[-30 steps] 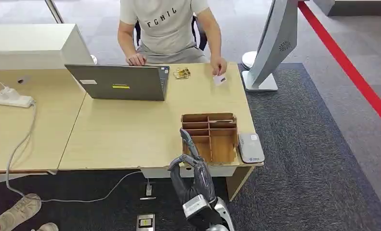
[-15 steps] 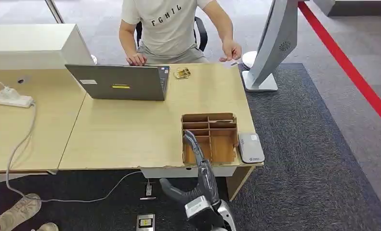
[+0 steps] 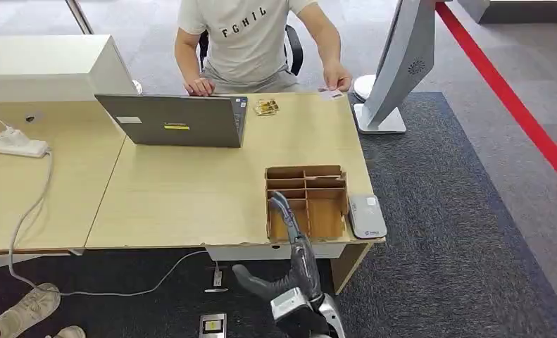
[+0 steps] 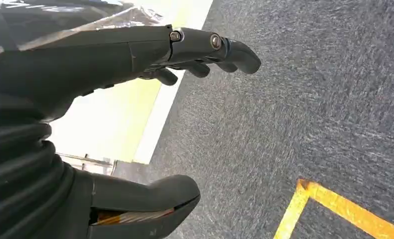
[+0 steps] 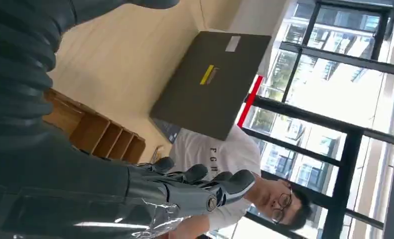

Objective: Pass the card to the sensor for recognition and then transmit it.

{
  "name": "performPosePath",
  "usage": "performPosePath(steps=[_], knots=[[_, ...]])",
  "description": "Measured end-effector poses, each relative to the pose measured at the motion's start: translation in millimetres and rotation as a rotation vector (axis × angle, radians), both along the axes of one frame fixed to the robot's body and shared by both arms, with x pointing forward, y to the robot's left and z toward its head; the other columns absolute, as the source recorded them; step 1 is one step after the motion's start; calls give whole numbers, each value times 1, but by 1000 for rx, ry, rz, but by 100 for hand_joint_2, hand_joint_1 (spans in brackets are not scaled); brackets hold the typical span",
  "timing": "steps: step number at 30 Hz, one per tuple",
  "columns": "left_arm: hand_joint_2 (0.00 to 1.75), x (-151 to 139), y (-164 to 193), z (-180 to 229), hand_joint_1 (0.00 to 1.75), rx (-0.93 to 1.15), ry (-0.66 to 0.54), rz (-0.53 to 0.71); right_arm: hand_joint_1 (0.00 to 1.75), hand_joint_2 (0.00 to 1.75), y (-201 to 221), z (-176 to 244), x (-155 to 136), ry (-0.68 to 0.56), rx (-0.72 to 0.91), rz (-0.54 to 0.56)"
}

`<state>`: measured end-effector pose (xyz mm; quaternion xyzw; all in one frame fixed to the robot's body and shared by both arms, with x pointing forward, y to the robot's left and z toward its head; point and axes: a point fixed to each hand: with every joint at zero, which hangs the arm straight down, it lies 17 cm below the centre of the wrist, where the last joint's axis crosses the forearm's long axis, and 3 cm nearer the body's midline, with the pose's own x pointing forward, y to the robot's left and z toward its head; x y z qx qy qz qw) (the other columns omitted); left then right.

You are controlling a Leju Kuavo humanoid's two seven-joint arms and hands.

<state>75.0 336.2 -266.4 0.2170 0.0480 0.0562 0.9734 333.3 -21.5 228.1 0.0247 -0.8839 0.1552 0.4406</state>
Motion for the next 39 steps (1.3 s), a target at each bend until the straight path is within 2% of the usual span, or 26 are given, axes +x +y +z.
performPosePath(steps=[8,14,19,28,34,39], knots=[[175,0,0,0,0,-1,0,-1,0,175,-2,2,0,-21,-20,-24],[175,6,5,-2,0,-33,-28,-28,0,175,-2,15,11,-195,-265,-180],[175,7,14,-3,0,-42,-46,-30,0,175,-20,39,53,-262,-361,-274],[175,8,16,-5,0,-82,-79,-12,0,175,-52,71,142,-331,-686,-512],[175,10,17,-7,0,-130,-102,7,0,175,-64,68,171,-330,-869,-606],[175,14,17,-7,0,-181,-128,21,0,175,-75,66,185,-301,-954,-674]])
